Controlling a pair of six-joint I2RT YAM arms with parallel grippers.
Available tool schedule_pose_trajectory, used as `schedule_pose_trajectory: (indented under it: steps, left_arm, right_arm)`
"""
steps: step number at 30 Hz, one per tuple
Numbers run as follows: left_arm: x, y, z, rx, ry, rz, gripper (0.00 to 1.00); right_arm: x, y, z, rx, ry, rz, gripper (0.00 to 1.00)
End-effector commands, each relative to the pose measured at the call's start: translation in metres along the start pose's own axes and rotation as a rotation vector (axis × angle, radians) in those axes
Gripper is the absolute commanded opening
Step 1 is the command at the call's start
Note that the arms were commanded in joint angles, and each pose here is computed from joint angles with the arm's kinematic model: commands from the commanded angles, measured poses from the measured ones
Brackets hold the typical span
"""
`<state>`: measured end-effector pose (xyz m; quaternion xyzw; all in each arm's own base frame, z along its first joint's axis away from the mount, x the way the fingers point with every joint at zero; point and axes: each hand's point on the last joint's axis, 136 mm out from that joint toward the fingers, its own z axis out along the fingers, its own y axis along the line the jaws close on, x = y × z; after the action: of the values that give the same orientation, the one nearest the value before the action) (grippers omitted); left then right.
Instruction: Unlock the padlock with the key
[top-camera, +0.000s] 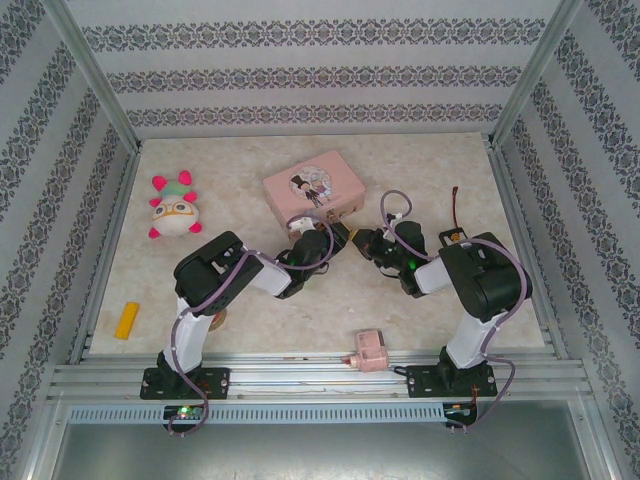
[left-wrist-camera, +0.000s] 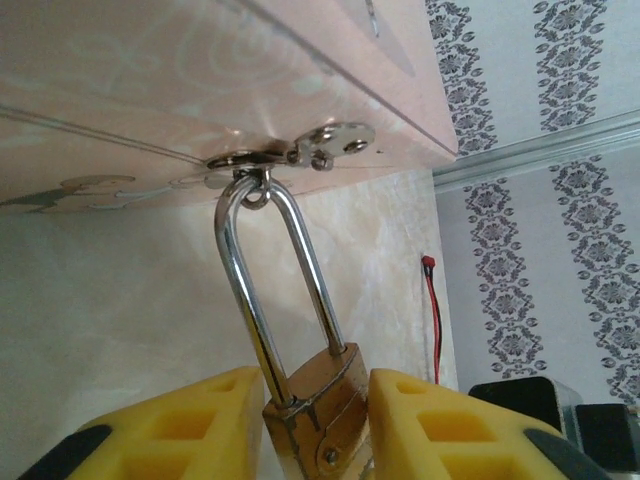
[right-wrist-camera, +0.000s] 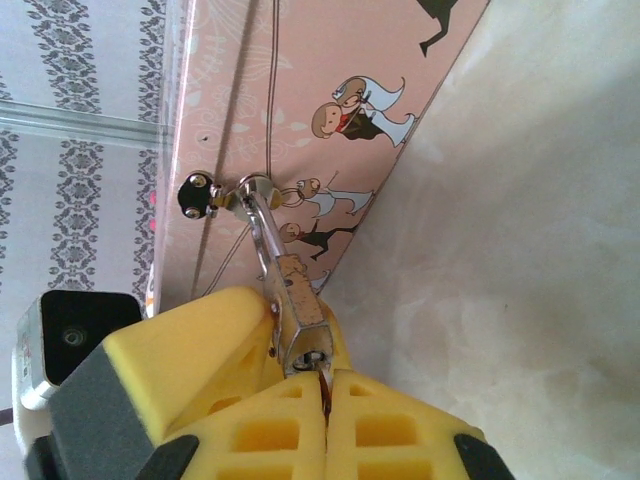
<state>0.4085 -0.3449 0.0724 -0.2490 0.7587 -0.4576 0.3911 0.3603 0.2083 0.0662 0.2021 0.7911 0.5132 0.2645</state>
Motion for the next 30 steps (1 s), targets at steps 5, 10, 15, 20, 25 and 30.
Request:
schedule_pose_trajectory:
  steps: [5,10,15,20,25,30]
  left_arm:
    - [-0.015,-0.009,0.003,0.054,-0.050,-0.005,0.10]
    - [-0.004,-0.012,0.003,0.067,-0.002,0.003,0.00]
    - [0.027,-0.031,0.004,0.107,0.084,0.026,0.00]
    - [0.061,-0.047,-0.002,0.142,0.152,0.036,0.00]
    - [0.078,-0.042,-0.014,0.129,0.164,0.015,0.00]
    - [0.065,-0.029,-0.023,0.118,0.091,-0.019,0.00]
  right_arm:
    - [-0.011,0.031,0.008,-0.110,-0.025,-0.042,0.00]
    - [-0.015,0.036,0.009,-0.123,-0.032,-0.045,0.00]
    - [-0.019,0.047,0.007,-0.154,-0.042,-0.049,0.00]
    - [-0.019,0.058,0.000,-0.183,-0.045,-0.053,0.00]
    - [-0.009,0.048,-0.012,-0.138,-0.034,-0.075,0.00]
    - [0.007,0.022,-0.028,-0.061,-0.011,-0.088,0.12]
